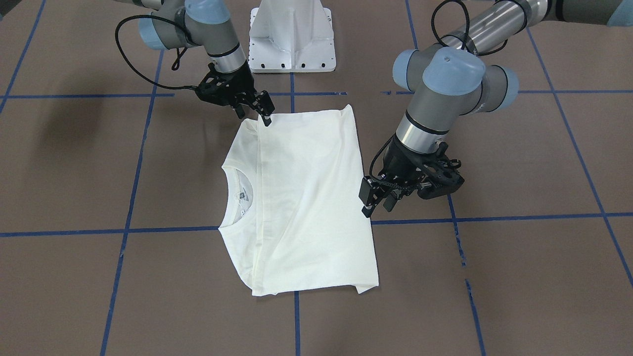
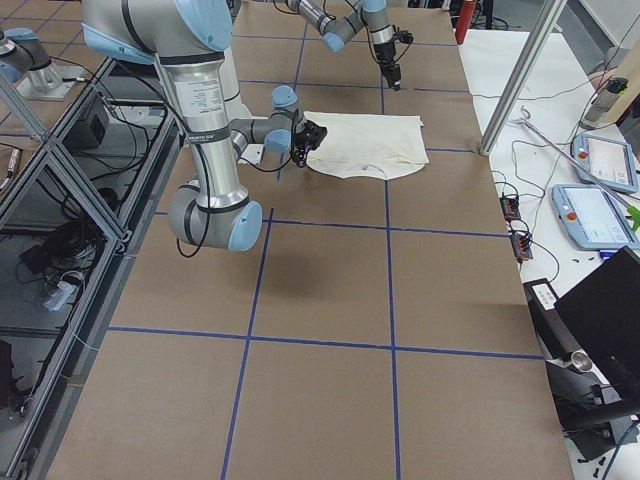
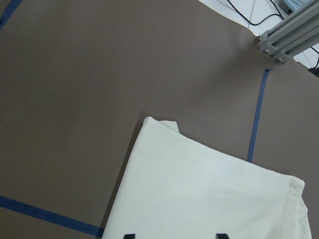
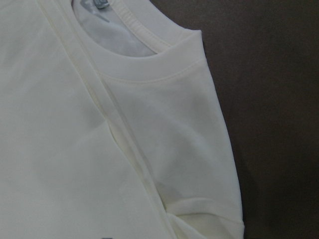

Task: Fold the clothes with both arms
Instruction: 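Hold the folded shirt edges with both grippers and adjust its position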

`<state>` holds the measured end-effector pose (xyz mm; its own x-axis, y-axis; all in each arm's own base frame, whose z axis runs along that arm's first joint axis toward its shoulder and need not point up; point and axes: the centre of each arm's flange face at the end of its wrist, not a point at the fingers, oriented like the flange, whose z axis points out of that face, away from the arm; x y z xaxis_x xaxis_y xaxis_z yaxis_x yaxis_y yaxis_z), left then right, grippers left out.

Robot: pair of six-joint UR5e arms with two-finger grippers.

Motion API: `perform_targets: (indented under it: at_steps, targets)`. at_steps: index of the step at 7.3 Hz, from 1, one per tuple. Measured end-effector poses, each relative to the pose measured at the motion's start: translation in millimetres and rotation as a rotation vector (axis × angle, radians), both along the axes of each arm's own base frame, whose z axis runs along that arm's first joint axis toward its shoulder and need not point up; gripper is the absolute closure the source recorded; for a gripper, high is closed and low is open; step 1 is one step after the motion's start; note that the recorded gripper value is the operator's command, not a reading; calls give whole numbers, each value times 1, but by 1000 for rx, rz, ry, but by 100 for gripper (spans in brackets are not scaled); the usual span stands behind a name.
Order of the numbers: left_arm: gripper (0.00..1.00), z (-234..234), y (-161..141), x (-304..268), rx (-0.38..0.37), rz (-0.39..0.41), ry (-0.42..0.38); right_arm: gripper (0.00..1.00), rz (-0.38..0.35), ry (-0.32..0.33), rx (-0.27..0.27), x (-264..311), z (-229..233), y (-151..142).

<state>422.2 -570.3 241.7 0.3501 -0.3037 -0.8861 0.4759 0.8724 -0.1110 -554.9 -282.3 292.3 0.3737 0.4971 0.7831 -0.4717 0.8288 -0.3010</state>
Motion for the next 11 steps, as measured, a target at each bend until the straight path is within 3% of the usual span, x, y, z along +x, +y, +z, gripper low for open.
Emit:
perform_targets:
  at_steps: [3, 5, 6, 7, 8, 11]
  targets:
    - [37, 1, 0, 0, -2, -1, -2, 15, -6, 27, -5, -5, 1, 4]
    - [37, 1, 0, 0, -2, -1, -2, 24, -11, 41, -8, -6, 3, 7]
    - [37, 2, 0, 0, -2, -1, -2, 44, -12, 45, -8, -8, 4, 9]
    - [37, 2, 0, 0, -2, -1, -2, 90, -11, 49, -8, -9, 5, 9]
    - [37, 2, 0, 0, -3, -1, -3, 100, -10, 53, -8, -9, 4, 9]
    - [35, 4, 1, -1, -4, -2, -5, 100, -9, 48, -6, -10, -1, 9]
